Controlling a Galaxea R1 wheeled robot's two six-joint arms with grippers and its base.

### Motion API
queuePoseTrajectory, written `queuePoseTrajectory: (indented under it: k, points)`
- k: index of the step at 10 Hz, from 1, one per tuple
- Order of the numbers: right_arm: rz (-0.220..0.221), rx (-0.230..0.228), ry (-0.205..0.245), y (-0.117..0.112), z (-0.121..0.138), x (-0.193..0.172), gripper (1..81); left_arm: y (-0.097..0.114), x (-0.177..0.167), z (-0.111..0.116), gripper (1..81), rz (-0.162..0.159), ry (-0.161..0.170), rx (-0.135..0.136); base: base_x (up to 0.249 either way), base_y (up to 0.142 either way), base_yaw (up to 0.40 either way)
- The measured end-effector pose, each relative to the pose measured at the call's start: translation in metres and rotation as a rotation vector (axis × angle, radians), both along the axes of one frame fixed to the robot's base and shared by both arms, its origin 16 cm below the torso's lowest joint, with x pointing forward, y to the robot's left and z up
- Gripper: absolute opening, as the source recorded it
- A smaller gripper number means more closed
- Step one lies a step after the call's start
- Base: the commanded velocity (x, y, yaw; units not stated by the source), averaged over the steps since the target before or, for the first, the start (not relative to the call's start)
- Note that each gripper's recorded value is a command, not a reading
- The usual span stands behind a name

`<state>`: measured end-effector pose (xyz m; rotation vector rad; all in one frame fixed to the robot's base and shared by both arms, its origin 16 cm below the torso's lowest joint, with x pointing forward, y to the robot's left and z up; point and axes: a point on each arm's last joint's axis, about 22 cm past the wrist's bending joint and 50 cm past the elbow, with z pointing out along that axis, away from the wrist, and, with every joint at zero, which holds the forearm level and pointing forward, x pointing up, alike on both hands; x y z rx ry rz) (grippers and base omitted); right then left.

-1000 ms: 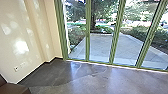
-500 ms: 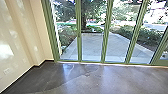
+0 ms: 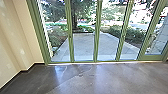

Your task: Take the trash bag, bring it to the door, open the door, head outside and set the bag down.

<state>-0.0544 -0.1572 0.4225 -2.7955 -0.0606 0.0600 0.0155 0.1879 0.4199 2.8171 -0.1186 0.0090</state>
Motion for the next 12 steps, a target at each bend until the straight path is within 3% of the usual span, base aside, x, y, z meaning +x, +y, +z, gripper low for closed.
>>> queuePoseTrajectory:
  k: [12]
  points:
    - [0.0,0.005,-0.002,0.0043,0.0004,0.0003,81.1,0.0002,-0.0002,0.0,1.0,-0.001,0.001,0.0,0.0,0.0,-0.252]
